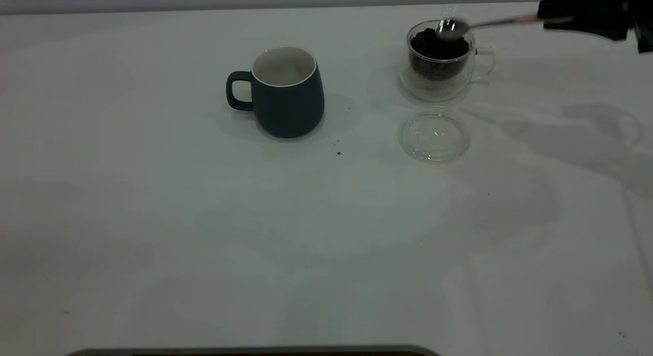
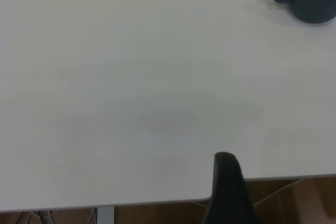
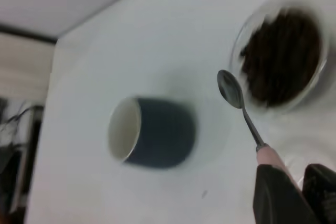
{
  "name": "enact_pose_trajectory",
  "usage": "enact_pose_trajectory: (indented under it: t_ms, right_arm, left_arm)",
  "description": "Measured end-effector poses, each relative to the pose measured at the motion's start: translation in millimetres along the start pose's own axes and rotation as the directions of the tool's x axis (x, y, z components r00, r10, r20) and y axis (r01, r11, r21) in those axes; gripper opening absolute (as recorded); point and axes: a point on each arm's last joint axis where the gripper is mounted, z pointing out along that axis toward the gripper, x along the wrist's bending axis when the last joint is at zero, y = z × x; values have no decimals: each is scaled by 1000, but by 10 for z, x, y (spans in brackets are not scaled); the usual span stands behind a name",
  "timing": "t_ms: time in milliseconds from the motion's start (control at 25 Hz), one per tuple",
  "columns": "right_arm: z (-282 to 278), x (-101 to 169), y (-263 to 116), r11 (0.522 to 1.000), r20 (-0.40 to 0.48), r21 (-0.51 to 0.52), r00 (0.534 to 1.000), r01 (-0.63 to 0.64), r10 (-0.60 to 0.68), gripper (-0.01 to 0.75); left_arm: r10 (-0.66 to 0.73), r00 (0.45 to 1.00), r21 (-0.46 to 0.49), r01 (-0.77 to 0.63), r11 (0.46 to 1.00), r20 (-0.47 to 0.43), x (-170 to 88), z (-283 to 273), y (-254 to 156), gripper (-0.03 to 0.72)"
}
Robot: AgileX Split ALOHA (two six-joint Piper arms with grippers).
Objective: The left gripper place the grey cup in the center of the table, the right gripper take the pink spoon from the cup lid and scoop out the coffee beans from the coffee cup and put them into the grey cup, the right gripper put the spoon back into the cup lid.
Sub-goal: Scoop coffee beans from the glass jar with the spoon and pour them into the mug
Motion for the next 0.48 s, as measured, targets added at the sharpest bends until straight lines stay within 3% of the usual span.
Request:
enact_pose_trajectory:
  t_ms: [240,480]
  right_arm:
    - [63,-55,256,997,30,-46,997,66,-65,111]
    - [196,-76,227,996,50,-8,994,94,-94,111]
  left_arm:
    - [-1,1000,0,1,1000,-1,1,0,0,565]
    - [-1,1000,0,1,1000,-1,1,0,0,565]
